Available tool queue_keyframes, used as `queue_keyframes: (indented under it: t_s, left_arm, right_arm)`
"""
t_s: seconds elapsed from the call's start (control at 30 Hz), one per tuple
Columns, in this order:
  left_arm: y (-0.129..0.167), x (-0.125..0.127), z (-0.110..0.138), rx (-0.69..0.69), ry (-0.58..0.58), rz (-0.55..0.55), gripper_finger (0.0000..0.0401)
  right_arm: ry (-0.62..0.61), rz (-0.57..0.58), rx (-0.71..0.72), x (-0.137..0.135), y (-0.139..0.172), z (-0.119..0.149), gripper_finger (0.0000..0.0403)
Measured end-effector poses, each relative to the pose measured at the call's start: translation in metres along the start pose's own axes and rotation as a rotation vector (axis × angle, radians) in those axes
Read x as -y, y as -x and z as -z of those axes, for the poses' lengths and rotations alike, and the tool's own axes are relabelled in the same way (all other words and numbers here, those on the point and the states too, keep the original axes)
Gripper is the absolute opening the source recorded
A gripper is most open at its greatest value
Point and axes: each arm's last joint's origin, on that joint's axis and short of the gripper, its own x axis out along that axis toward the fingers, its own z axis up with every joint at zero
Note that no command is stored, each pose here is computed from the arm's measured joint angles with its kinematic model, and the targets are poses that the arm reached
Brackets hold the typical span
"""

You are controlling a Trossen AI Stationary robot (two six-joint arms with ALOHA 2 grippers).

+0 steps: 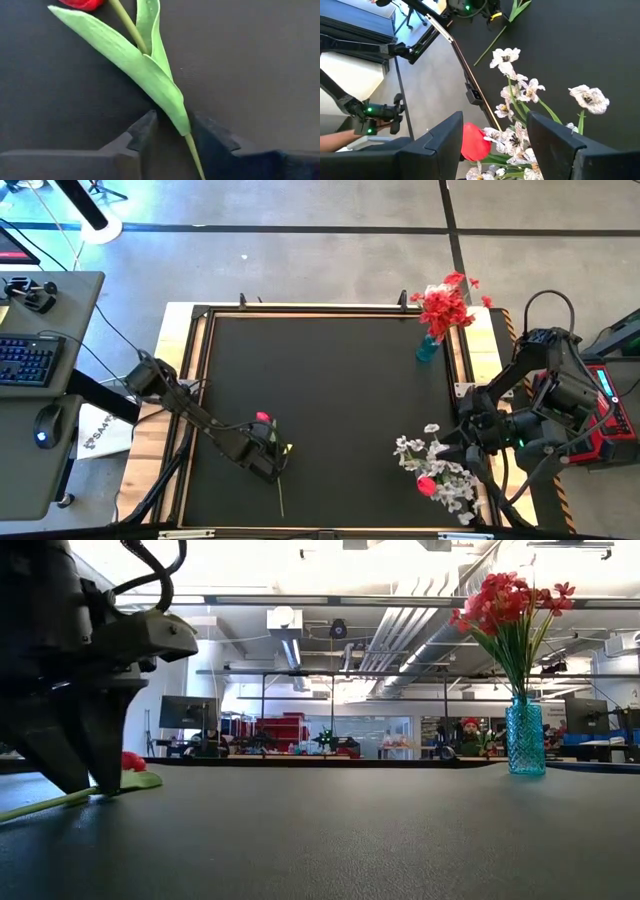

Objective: Sort flowers into vase by color
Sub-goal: Put the red flower into the transparent vase

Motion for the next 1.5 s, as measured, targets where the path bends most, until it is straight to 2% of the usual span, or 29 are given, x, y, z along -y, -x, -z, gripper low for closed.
queue_keyframes:
  t_s: [0.23,0.37,0.47,0.57,0.73,0.83,0.97,1.03,1.23,1.37,1.5]
  left_arm:
    - [0.007,0.003,-0.005,0.025,-0.075,-0.024,0.0011]
    - [0.007,0.006,-0.006,0.037,-0.063,-0.003,0.0013]
    - [0.015,0.009,-0.008,0.046,-0.042,0.056,0.0007]
    - [0.031,0.017,-0.013,0.126,-0.069,0.197,0.0003]
    - [0.071,0.046,-0.036,0.343,-0.281,0.516,0.0002]
    - [0.101,0.066,-0.055,0.49,-0.405,0.719,0.0001]
    - [0.14,0.088,-0.085,0.729,-0.513,1.009,0.0001]
    - [0.154,0.096,-0.099,0.825,-0.552,1.094,0.0001]
    - [0.187,0.123,-0.137,0.92,-0.684,1.087,0.0]
    - [0.201,0.137,-0.152,0.971,-0.75,1.086,0.0]
    - [0.208,0.15,-0.16,0.992,-0.785,1.139,0.0]
  right_arm:
    - [-0.011,-0.001,-0.001,0.0,0.0,0.0,0.0204]
    - [-0.012,-0.001,-0.001,0.0,0.0,0.0,0.0204]
    - [-0.013,-0.002,0.004,0.0,0.0,0.0,0.0204]
    - [-0.013,0.001,0.088,0.0,0.0,-0.003,0.0204]
    - [-0.033,0.014,0.283,0.0,-0.001,-0.012,0.0204]
    - [-0.027,0.03,0.309,0.0,-0.004,-0.019,0.0204]
    - [0.018,0.02,0.324,-0.004,-0.009,-0.029,0.0204]
    - [0.053,0.006,0.342,-0.008,-0.011,-0.033,0.0204]
    - [0.153,-0.021,0.431,-0.016,-0.015,-0.051,0.0204]
    - [0.198,0.012,0.503,-0.017,-0.018,-0.065,0.0204]
    - [0.249,0.057,0.567,-0.016,-0.02,-0.078,0.0204]
